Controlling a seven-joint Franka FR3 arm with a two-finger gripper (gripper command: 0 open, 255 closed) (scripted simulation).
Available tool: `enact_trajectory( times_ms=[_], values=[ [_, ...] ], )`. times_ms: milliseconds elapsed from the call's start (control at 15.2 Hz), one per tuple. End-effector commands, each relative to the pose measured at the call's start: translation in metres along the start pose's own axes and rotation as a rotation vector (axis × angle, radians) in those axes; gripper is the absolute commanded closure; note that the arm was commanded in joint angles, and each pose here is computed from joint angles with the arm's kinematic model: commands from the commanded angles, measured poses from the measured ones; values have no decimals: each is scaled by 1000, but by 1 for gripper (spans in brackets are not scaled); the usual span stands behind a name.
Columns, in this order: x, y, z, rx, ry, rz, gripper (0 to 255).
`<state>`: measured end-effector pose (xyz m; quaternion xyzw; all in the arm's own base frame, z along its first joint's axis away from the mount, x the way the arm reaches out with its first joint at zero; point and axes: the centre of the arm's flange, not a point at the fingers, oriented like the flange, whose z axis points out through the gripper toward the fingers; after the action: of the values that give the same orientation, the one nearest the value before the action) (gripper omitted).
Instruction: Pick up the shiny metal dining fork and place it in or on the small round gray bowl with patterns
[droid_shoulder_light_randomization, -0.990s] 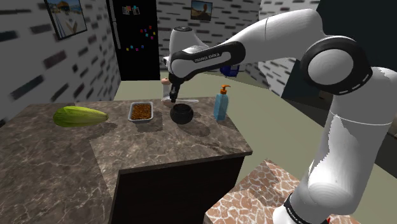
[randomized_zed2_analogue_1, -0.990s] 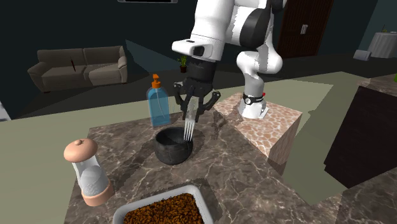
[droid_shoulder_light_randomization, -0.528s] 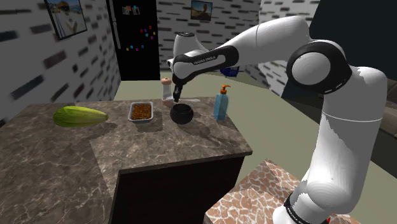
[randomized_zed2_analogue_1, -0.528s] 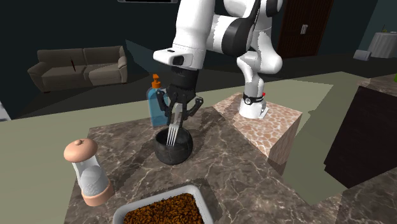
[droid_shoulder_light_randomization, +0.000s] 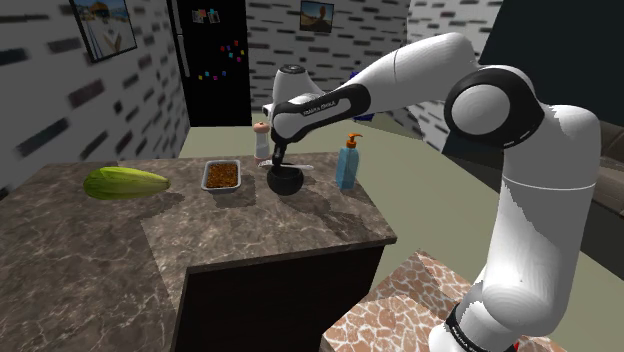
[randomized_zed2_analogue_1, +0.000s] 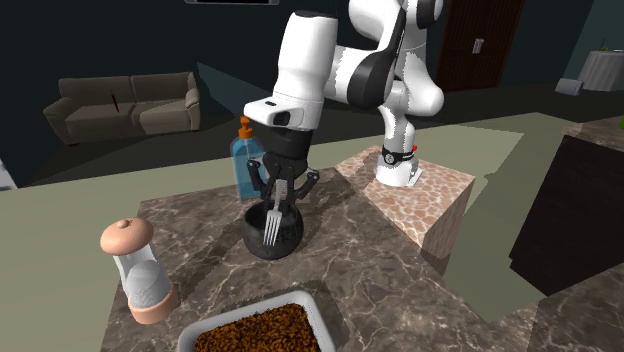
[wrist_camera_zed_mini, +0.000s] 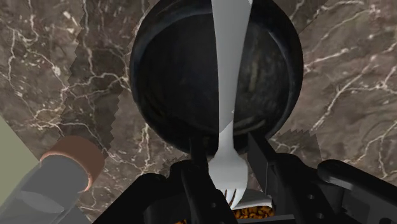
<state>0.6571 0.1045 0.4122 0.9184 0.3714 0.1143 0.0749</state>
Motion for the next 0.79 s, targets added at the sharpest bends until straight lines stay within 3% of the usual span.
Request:
enact_trajectory(
  times_ms=[0,330,396,726],
  values=[
    [-1,-1,5,3,-5,1,255],
    [-1,-1,5,3,-5,1,255],
    [-1,-1,4,3,-5,1,0],
    [-1,-1,5,3,-5,1,0]
  ],
)
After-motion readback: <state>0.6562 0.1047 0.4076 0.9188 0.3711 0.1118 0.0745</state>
